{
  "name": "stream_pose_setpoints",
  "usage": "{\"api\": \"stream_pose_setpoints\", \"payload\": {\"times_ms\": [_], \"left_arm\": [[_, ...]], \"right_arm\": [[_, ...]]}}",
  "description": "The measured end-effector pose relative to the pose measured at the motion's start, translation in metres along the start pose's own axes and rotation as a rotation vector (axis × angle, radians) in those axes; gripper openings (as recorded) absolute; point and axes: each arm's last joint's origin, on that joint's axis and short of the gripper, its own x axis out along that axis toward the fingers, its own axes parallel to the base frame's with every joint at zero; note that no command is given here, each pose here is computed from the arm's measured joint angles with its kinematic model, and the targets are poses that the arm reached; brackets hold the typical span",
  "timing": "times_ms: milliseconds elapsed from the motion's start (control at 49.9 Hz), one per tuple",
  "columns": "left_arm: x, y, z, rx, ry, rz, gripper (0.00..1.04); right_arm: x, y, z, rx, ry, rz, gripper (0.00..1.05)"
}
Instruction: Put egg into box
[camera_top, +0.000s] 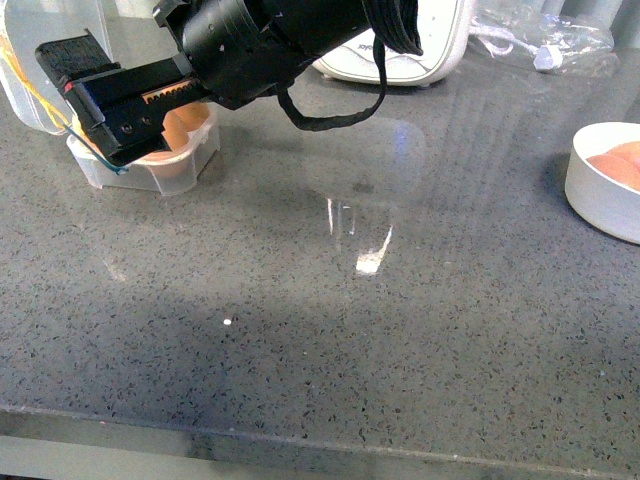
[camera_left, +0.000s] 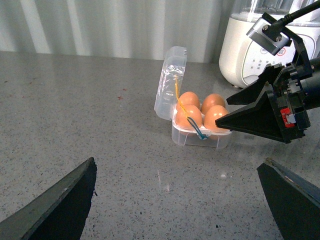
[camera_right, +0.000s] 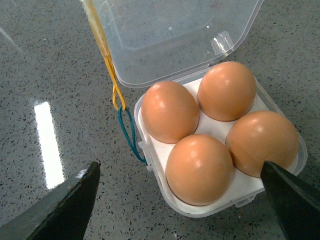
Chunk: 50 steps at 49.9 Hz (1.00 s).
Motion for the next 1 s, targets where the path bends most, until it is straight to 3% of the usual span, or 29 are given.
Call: {"api": "stream_pose_setpoints", "payload": {"times_ms": [220, 421, 601, 761, 841, 941, 1001], "left_arm": [[0.0, 0.0, 0.0, 0.0, 0.0, 0.0, 0.98], [0.0, 0.0, 0.0, 0.0, 0.0, 0.0, 0.98], [0.0, 0.0, 0.0, 0.0, 0.0, 0.0, 0.98], [0.0, 0.0, 0.0, 0.0, 0.0, 0.0, 0.98], [0.0, 0.0, 0.0, 0.0, 0.0, 0.0, 0.98], [0.0, 0.0, 0.0, 0.0, 0.0, 0.0, 0.98], [0.0, 0.0, 0.0, 0.0, 0.0, 0.0, 0.98]], "right_arm": [[-0.027, 0.004, 0.015, -0.031, -0.088, -0.037, 0.97], [-0.091, -0.01, 0.015, -0.01, -0.149, -0.282, 0.97], [-0.17, -0.041, -0.027, 0.095, -0.202, -0.636, 0.97], [-0.237, -0.051, -0.061, 0.149, -0.244, -0.947, 0.97], [-0.265, -0.05, -0.074, 0.178, -0.262, -1.024, 0.97], [-0.286, -0.04, -0.089, 0.204, -0.401, -1.114, 0.85], [-0.296, -0.016, -0.103, 0.216, -0.466, -1.13, 0.71]]}}
